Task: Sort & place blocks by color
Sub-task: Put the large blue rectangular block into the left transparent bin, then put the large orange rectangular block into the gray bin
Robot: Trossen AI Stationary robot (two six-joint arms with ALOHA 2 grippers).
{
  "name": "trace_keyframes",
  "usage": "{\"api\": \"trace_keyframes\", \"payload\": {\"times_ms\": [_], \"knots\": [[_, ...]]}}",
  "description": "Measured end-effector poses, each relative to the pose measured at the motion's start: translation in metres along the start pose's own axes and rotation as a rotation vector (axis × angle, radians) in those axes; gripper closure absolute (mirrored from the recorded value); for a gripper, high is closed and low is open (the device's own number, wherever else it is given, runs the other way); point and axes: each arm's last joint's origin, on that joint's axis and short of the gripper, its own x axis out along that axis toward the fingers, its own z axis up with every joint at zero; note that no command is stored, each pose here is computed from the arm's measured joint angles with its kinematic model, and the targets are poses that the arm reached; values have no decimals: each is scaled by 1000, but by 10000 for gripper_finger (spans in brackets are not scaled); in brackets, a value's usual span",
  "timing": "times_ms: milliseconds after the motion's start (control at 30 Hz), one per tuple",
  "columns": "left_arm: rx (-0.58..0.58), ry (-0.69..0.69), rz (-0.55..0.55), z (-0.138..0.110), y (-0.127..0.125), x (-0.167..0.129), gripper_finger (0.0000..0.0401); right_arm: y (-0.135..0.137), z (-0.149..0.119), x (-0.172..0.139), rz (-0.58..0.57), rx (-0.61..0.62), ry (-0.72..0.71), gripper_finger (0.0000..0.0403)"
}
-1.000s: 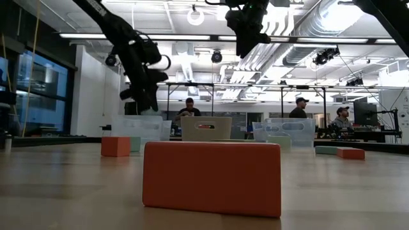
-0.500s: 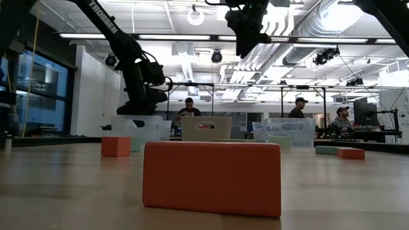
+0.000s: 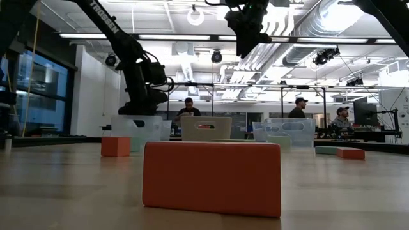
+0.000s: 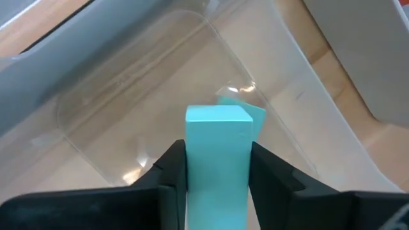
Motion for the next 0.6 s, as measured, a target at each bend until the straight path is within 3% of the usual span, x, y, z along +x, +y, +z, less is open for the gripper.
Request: {"api": "trace_keyframes", "payload": {"times_ms": [300,467,600], "knots": [[3,4,3,-1,-1,1,244,0,-4,0,16,5,47,311],[7,10,4,-1,-1,1,236,4,-9,-1,67,79,100,311],[40,-18,4,-1,-1,-10,238,20,-13,-1,133,54,120,311]]}}
